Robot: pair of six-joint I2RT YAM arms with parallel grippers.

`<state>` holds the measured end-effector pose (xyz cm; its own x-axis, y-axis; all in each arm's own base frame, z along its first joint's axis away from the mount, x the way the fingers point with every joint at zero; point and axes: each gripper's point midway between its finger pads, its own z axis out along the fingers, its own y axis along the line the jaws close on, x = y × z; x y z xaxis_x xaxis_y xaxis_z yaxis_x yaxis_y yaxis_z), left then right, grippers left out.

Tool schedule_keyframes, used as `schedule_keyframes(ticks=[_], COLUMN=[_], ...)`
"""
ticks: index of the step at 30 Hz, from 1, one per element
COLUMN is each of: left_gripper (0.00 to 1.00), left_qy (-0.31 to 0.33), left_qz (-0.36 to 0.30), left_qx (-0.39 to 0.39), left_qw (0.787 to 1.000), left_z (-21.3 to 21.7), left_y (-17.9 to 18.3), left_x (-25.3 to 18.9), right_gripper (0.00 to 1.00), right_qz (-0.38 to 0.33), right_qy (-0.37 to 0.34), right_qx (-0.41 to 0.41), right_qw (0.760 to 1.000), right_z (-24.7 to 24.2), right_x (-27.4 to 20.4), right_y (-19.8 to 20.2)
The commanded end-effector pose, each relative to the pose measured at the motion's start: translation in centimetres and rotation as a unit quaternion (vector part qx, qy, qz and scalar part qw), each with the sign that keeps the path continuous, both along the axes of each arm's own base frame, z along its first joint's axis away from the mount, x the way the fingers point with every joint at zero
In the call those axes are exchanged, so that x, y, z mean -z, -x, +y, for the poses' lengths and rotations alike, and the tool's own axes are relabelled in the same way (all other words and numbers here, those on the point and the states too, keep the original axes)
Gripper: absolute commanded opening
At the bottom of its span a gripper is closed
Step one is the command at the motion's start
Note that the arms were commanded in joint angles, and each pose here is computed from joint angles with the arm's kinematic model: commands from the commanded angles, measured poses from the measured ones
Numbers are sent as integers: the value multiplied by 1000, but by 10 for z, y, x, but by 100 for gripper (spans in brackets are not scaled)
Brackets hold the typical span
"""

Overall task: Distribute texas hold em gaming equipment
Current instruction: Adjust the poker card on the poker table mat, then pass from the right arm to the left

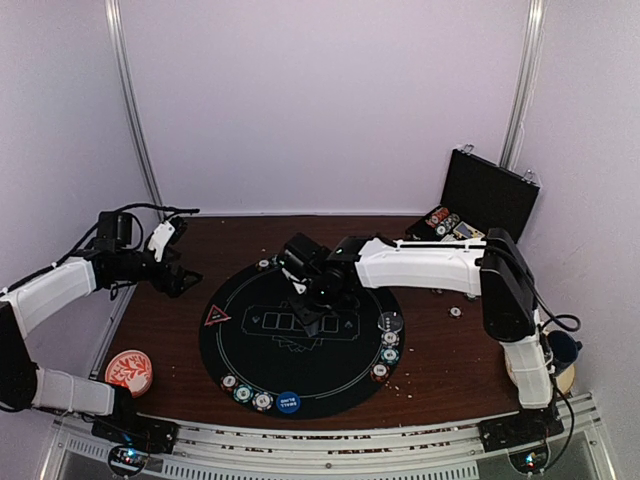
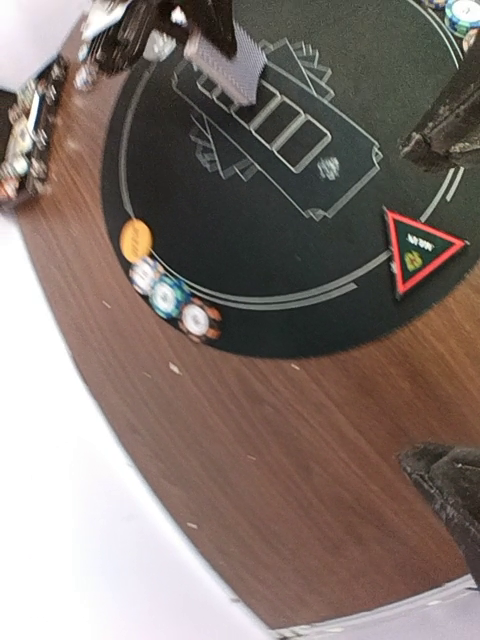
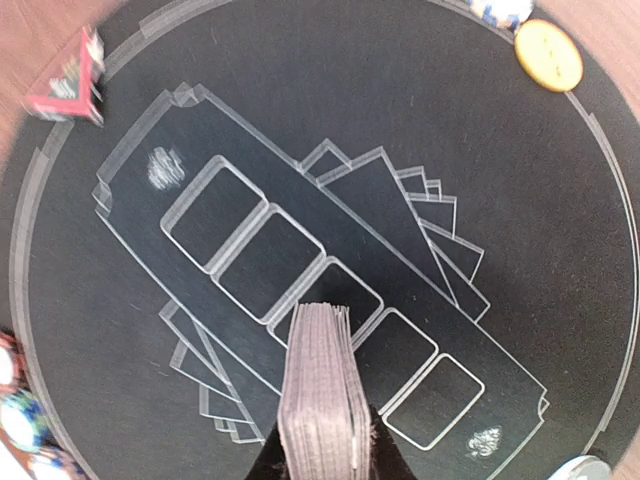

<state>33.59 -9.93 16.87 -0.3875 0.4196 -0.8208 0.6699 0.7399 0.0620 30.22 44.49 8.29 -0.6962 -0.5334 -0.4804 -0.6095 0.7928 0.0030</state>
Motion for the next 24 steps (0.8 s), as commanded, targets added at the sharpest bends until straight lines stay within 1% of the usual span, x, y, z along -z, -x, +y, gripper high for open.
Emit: schedule_keyframes(ticks=[1, 3, 5, 12, 16, 20, 24], left_gripper=[98, 98, 98, 98, 98, 98, 98], left_qy=[47, 72, 82, 87, 77, 77, 52], left_qz=[-69, -67, -70, -109, -141, -193, -202], left_qx=[98, 148, 175, 245, 284, 318, 328], left_qw=[992, 984, 979, 959, 945, 925, 921], left_z=[-28, -40, -47, -64, -80, -95, -114], left_y=[12, 24, 31, 48, 61, 79, 83], left_x=[-31, -33, -32, -33, -35, -35, -32], right_gripper=[0, 0, 0, 0, 0, 0, 0], right_qz=[-55, -55, -60, -28, 4, 19, 32], right_qy=[-181, -220, -267, -381, -445, -497, -508], right_qx=[34, 44, 55, 69, 66, 65, 76], right_qw=[981, 973, 960, 922, 893, 865, 857], right_z=[26, 26, 26, 27, 33, 35, 37], right_x=[-88, -97, -114, -130, -134, -142, -140], right_y=[-15, -12, -13, -8, -1, 5, 4])
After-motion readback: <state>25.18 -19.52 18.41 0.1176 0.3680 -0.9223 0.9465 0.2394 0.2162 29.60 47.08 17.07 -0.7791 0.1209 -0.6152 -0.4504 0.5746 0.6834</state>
